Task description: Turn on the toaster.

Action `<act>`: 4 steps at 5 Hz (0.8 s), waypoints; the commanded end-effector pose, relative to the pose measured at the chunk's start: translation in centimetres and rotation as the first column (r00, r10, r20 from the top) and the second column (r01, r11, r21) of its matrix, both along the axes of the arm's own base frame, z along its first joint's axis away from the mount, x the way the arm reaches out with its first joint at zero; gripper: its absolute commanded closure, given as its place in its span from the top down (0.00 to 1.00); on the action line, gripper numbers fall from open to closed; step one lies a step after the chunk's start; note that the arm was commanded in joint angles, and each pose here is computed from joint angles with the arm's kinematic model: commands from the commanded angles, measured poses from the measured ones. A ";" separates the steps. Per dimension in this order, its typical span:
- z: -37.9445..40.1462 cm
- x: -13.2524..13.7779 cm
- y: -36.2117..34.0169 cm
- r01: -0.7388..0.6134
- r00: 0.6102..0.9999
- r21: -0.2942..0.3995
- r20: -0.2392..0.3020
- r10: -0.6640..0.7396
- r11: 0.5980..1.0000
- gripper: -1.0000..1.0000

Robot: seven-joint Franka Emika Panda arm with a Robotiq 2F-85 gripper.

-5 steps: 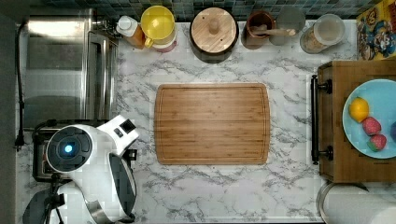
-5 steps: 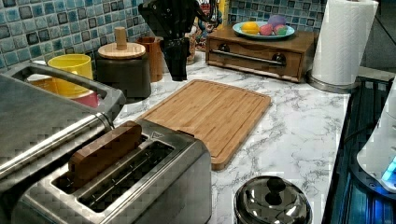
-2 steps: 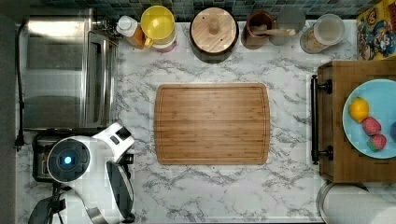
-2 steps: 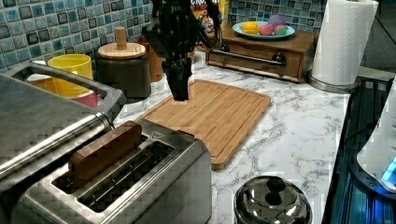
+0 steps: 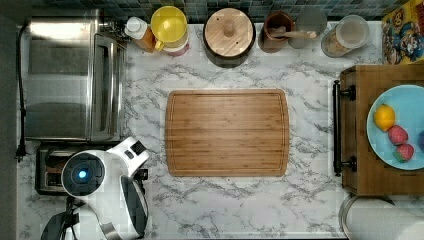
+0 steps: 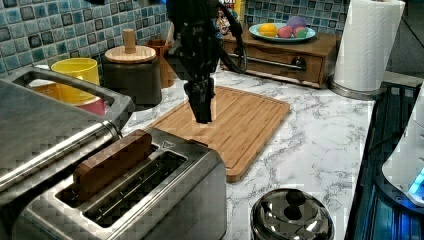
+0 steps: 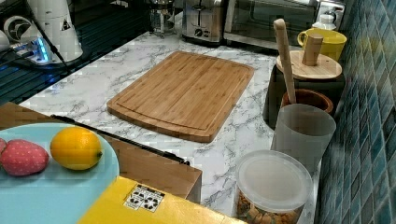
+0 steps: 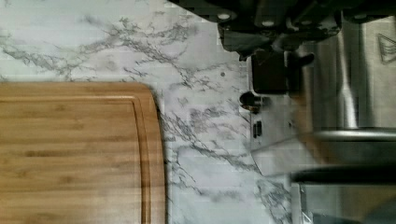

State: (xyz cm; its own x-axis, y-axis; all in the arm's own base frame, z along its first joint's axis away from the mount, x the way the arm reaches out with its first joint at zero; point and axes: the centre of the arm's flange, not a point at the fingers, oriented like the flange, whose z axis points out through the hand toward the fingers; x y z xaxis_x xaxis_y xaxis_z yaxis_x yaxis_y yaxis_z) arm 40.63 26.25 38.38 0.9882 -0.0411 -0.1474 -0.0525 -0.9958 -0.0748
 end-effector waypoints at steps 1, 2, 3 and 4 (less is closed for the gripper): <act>0.5 -2.6 1.9 0.006 0.999 0.128 0.050 -0.012 0.992 0.00; -0.2 -1.9 1.7 0.017 0.999 0.107 0.045 -0.022 0.994 0.00; -0.5 -1.7 1.9 0.016 0.999 0.102 0.046 -0.021 0.995 0.00; -2.0 -1.5 2.1 0.019 0.999 0.087 0.032 -0.022 0.996 0.00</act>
State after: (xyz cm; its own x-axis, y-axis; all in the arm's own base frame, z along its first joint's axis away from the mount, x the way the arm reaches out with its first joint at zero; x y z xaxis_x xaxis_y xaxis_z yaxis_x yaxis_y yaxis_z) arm 39.81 26.59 37.04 0.9860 -0.0991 -0.1340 -0.1204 -0.9795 -0.1616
